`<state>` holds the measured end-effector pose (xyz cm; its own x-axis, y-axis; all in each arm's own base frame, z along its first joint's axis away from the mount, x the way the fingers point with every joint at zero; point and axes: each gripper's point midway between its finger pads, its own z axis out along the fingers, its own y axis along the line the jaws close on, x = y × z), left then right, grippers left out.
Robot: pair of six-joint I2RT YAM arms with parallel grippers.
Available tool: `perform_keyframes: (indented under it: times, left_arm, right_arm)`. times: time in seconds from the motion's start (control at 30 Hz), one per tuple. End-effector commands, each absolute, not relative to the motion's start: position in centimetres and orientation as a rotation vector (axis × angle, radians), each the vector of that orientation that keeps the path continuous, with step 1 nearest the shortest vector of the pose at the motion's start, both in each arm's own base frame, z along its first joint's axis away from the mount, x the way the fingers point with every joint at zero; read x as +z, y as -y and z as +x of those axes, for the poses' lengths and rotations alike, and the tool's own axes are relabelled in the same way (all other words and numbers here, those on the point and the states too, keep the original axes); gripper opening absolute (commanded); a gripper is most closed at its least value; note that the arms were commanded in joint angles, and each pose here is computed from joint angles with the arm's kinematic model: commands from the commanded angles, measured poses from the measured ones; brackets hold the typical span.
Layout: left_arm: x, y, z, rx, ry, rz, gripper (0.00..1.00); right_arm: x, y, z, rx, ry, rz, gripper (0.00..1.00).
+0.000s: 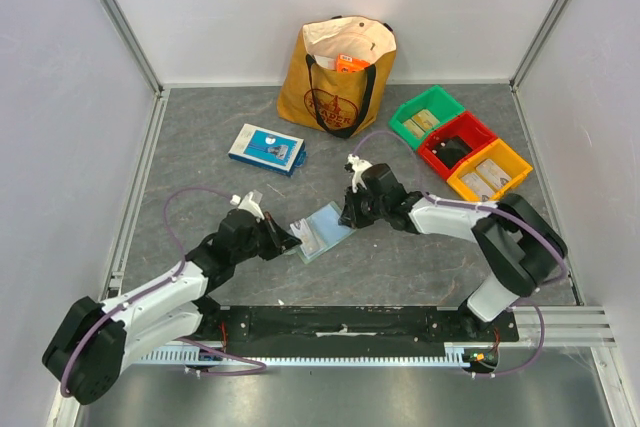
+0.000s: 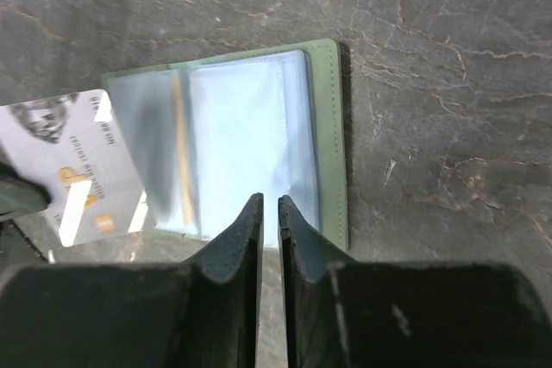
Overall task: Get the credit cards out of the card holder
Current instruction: Remove the credit card from the card holder, then place the credit card in the storage box.
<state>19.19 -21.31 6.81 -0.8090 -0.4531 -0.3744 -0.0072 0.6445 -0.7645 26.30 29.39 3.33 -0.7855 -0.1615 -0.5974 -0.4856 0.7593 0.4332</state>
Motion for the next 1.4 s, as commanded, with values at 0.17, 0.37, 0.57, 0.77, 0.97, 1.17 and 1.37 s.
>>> perform_keyframes:
  times: [0.17, 0.37, 0.57, 0.77, 0.97, 1.17, 1.37]
  left_arm:
    - [12.1, 22.9, 19.1, -1.111, -2.206, 0.086, 0.02]
    - [15.9, 24.2, 17.9, -1.157, -2.144, 0.393, 0.02]
    - [18.8, 24.3, 16.0, -1.156, -2.137, 0.7, 0.02]
    - [19.1, 23.3, 14.9, -1.073, -2.163, 0.968, 0.02]
    - [19.9, 23.6, 14.3, -1.094, -2.124, 1.096, 0.02]
    - [21.1, 24.2, 13.5, -1.11, -2.067, 1.199, 0.02]
    - [21.1, 24.3, 13.1, -1.084, -2.061, 1.253, 0.02]
  right_arm:
    - [14.0, -30.6, 24.7, 0.99, -2.11, -0.684, 0.4]
    - [18.3, -30.6, 21.7, 1.091, -1.912, -0.889, 0.62]
    - [20.9, -30.2, 20.5, 1.083, -1.808, -1.02, 0.72]
    - [23.7, -30.9, 19.0, 1.165, -1.671, -1.137, 0.75]
    - [25.1, -31.9, 18.3, 1.219, -1.567, -1.249, 0.74]
    - [24.0, -33.7, 17.0, 1.281, -1.557, -1.375, 0.65]
    - [23.3, -34.6, 15.8, 1.332, -1.549, -1.442, 0.41]
